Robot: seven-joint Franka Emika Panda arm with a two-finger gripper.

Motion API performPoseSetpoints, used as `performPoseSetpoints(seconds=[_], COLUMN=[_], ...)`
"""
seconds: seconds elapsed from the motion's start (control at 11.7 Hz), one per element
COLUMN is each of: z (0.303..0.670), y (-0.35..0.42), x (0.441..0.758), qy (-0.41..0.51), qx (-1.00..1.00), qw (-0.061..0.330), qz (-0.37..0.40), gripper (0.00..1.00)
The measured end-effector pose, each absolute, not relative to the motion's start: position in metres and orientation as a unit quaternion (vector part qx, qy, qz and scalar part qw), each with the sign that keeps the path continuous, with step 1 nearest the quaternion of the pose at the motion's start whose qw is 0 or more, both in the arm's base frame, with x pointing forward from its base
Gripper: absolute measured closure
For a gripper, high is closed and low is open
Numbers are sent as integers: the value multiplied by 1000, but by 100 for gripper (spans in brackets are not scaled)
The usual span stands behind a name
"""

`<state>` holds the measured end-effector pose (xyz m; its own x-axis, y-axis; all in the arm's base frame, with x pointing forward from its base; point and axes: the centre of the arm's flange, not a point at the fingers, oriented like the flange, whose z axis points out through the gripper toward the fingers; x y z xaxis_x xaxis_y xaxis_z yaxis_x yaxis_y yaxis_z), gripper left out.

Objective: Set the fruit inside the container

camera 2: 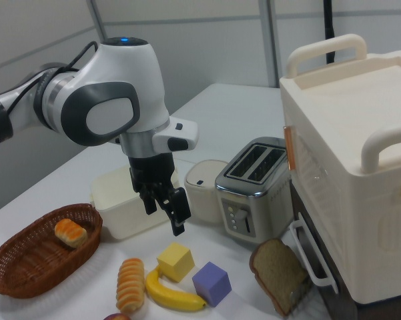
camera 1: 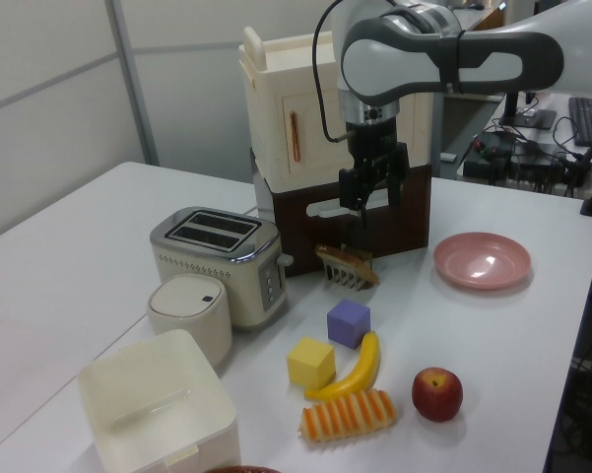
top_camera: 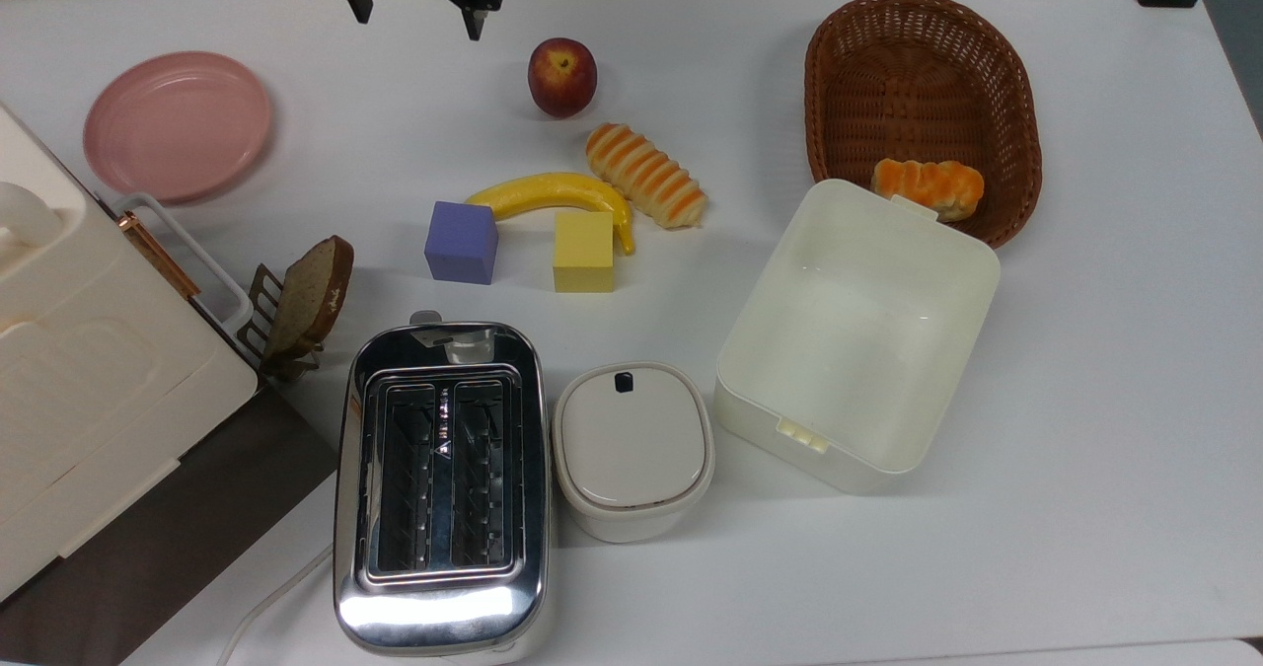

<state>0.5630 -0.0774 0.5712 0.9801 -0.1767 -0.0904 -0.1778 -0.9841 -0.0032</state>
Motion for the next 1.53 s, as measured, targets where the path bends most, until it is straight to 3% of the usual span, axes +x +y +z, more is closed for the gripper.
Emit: performPoseSetpoints(seconds=[1.53], z=[570], y=[-75], x=[563], qy=[73], qx=[-996], qw=[6], qz=[46], gripper=[0])
